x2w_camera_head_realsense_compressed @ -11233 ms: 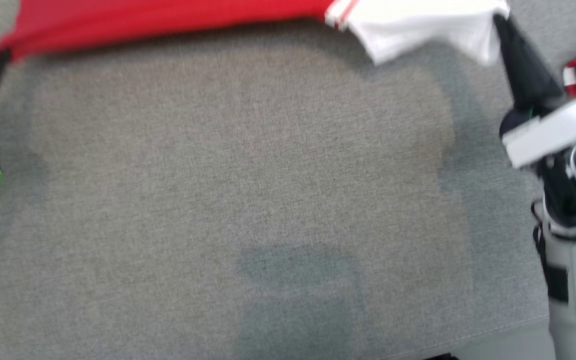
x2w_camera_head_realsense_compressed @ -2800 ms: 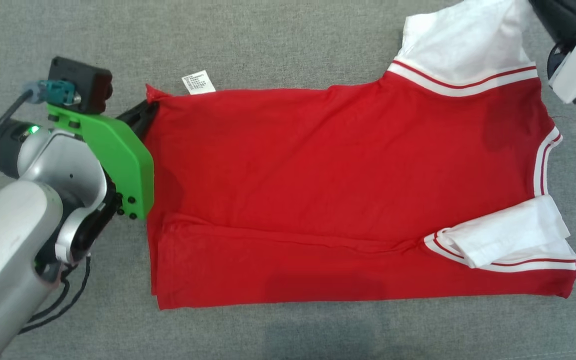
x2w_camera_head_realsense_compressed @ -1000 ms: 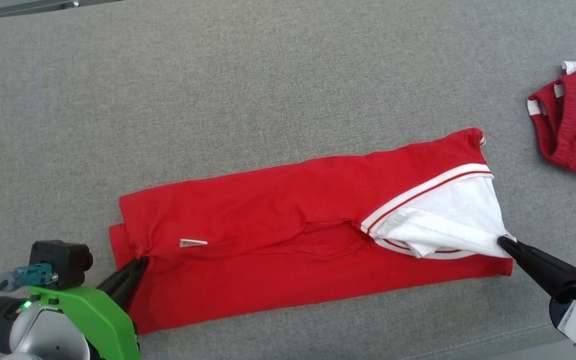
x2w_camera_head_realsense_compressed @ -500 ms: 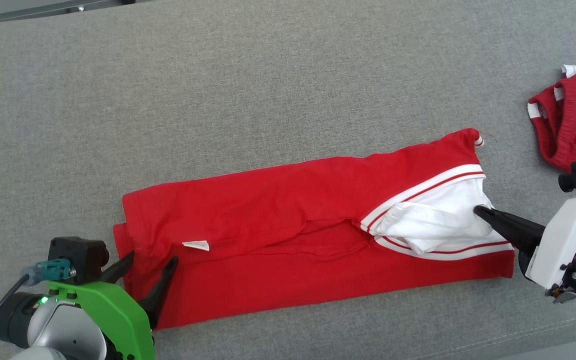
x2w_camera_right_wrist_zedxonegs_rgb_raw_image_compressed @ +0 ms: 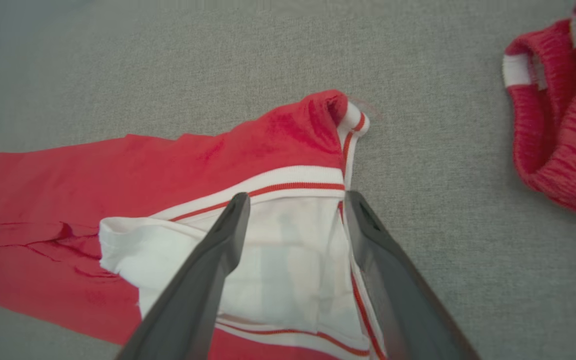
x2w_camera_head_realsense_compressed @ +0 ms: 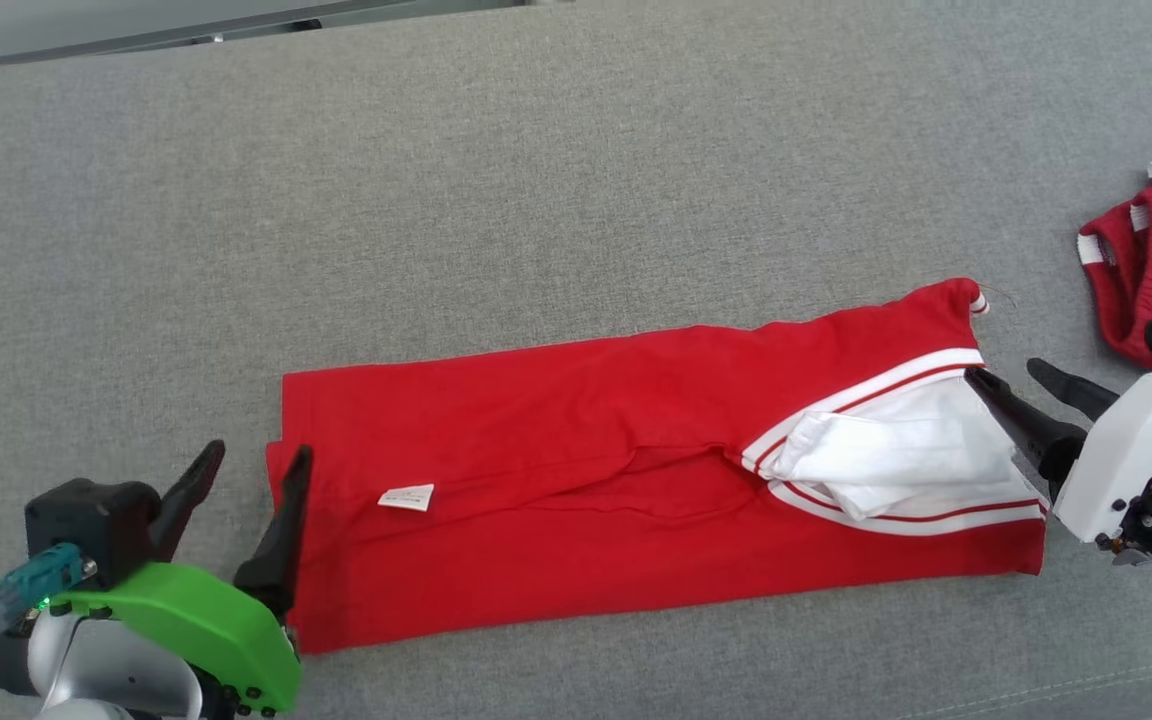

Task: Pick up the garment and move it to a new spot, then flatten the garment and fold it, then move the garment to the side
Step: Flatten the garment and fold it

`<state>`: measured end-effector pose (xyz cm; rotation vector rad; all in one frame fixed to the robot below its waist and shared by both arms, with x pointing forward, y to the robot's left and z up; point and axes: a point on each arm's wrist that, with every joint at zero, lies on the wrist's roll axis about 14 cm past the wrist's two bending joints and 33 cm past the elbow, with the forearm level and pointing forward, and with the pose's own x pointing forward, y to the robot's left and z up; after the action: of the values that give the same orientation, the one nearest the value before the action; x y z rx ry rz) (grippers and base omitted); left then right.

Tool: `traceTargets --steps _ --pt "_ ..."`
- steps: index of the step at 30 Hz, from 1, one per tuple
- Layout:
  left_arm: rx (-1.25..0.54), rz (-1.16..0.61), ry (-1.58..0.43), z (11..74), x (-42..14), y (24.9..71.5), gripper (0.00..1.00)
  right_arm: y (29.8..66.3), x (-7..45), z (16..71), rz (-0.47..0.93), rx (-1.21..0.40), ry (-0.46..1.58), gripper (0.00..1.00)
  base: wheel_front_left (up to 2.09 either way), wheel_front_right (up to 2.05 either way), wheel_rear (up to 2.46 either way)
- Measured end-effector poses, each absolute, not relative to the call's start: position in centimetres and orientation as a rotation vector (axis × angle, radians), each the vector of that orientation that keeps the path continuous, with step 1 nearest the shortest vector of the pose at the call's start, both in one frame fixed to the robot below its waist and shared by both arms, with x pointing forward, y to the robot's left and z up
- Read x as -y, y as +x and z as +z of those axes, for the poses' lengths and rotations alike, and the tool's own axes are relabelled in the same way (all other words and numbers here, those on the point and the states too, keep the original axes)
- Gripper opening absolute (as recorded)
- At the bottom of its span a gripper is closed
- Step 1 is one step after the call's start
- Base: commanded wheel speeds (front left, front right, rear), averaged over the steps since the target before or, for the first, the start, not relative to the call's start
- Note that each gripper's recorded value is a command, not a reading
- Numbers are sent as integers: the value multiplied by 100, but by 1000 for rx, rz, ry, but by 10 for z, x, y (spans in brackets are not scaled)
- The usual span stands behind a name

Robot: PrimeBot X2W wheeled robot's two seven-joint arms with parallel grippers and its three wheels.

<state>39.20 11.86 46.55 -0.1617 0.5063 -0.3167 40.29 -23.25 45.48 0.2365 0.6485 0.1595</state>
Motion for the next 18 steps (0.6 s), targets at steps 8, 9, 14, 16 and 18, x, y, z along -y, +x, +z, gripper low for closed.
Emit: traceTargets --steps 8,9,14,16,18 --pt "-333 -141 -116 481 -159 392 100 385 258 458 81 -624 218 100 0 0 0" --pt "-313 -119 -114 484 -164 391 100 380 260 454 77 -644 218 100 0 0 0" --pt "-211 -34 -17 493 -190 389 100 370 257 438 74 -704 235 100 0 0 0" --pt "-200 -19 -9 494 -193 389 100 370 256 435 75 -713 240 100 0 0 0" --pt "-186 -2 -2 496 -198 387 100 373 253 429 78 -725 252 100 0 0 0"
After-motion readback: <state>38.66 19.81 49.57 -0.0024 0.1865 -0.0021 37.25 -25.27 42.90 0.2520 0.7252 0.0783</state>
